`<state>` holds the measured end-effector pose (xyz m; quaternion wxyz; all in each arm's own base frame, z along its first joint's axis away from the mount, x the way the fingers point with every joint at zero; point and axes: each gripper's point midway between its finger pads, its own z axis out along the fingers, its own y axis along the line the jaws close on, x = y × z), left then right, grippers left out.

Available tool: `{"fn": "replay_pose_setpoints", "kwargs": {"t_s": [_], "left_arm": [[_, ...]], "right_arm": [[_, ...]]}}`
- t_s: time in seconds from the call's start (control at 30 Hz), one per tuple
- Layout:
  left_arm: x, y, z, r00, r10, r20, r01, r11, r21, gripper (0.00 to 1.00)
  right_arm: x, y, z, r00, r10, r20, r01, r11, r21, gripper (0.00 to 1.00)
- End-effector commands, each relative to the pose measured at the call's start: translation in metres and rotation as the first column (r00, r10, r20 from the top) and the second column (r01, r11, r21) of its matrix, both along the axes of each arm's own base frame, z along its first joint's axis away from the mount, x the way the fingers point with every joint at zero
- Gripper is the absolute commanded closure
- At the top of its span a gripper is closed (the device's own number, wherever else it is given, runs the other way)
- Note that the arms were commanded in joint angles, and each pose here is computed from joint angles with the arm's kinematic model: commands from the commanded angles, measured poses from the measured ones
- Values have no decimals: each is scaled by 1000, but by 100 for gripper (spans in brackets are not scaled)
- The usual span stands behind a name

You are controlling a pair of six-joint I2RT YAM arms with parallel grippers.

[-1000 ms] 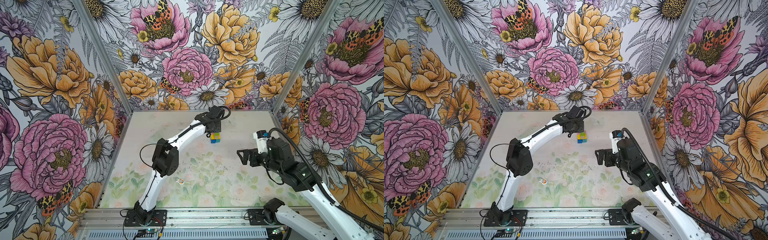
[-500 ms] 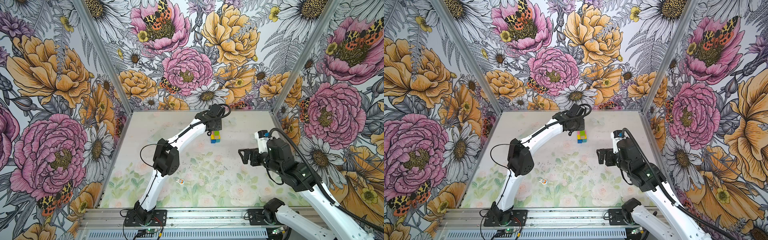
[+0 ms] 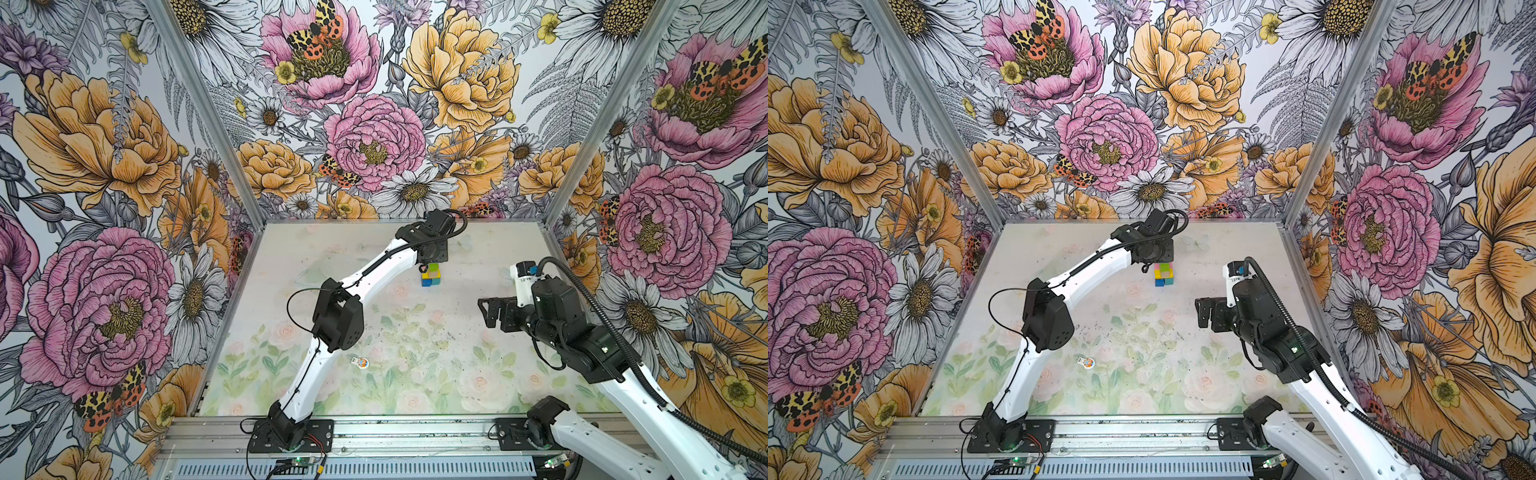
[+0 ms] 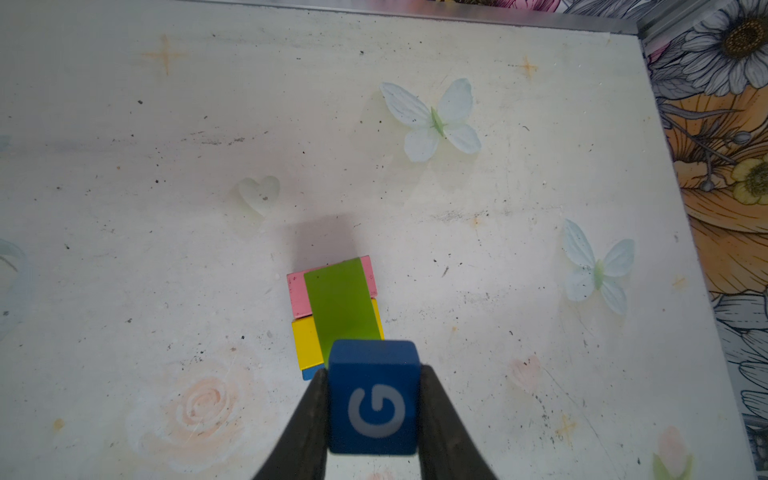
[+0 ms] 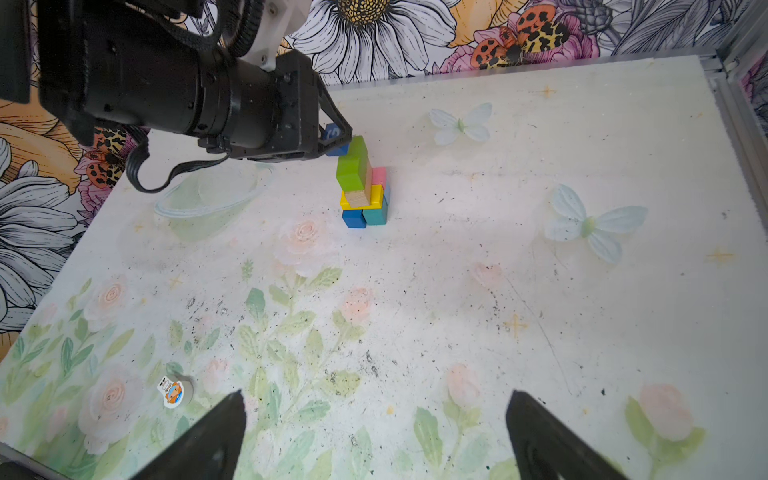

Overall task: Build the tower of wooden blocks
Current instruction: 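Carry the blue G cube with the left gripper over the stack top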

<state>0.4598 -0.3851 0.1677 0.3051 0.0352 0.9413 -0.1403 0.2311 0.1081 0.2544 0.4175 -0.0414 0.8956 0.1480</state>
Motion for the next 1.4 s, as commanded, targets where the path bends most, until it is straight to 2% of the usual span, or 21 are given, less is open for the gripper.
{"fn": "replay_pose_setpoints", "kwargs": {"t_s": [0.0,1.37], "left_arm": [[5,3,-1,999,40,26,-40,999,27,75],[14,0,-8,998,48,27,-49,998,33,71]], "right_arm": [[3,-6,1,999,-26,21,26,1000,-9,0],[2,-7,-1,1000,-12,29,13,999,-30,0]]}}
